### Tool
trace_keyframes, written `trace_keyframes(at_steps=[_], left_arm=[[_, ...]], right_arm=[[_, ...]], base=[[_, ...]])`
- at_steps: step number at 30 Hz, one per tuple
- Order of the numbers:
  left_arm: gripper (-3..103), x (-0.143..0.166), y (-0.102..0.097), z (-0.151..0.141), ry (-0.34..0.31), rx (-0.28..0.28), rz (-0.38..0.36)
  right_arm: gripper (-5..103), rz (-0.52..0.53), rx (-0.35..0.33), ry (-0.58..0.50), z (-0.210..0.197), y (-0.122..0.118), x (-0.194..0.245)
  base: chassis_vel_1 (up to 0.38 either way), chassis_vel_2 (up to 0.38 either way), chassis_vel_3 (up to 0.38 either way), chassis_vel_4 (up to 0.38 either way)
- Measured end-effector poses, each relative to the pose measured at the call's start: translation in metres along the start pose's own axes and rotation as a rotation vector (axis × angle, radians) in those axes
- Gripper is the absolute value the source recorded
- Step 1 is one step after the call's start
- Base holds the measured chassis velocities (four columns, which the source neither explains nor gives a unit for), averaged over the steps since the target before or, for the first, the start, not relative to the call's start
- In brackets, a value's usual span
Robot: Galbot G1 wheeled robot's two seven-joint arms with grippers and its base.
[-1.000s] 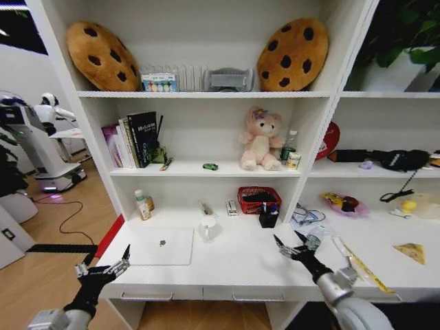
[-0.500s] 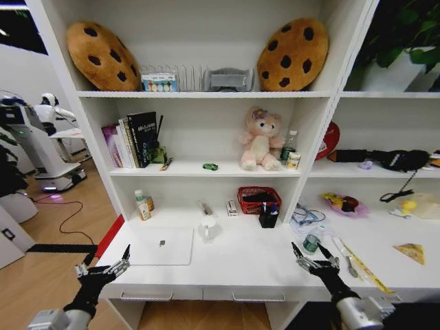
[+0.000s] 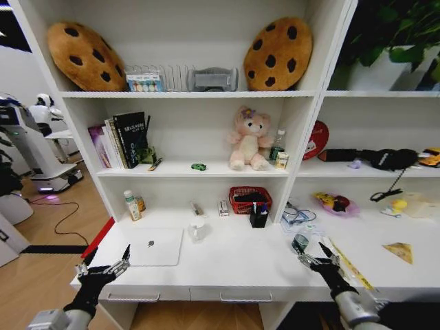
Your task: Organize the objects on the table.
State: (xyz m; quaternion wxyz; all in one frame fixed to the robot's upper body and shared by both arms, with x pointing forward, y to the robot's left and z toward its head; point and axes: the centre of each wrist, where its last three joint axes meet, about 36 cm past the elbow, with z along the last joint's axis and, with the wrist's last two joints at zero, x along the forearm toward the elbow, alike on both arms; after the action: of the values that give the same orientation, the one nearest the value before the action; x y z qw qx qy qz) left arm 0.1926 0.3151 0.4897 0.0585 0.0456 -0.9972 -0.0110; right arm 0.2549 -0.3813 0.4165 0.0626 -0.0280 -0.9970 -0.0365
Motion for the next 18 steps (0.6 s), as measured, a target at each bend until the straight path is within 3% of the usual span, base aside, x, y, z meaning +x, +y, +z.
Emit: trace_keyframes(at_steps=[6,14,17,18], left_arm=[[100,0.000,0.000,0.000,0.000,0.000,0.000],[100,0.000,0.000,0.000,0.000,0.000,0.000],[100,0.000,0.000,0.000,0.000,0.000,0.000],[100,0.000,0.000,0.000,0.000,0.000,0.000]], right_arm=[[100,0.060,0.039,0.068,-0.007,-0.024,-0.044],[101,0.056,0.031,0.120,-0.011,-0.020,-0.087],[86,0.050,0.028,0.138,-0.010,-0.019,-0.096],[86,0.050,0.028,0.138,-0.010,-0.019,-0.096]], base=[[0.000,0.000,0.000,0.000],[0.000,0.000,0.000,0.000],[0.000,0.000,0.000,0.000],[0.000,0.000,0.000,0.000]])
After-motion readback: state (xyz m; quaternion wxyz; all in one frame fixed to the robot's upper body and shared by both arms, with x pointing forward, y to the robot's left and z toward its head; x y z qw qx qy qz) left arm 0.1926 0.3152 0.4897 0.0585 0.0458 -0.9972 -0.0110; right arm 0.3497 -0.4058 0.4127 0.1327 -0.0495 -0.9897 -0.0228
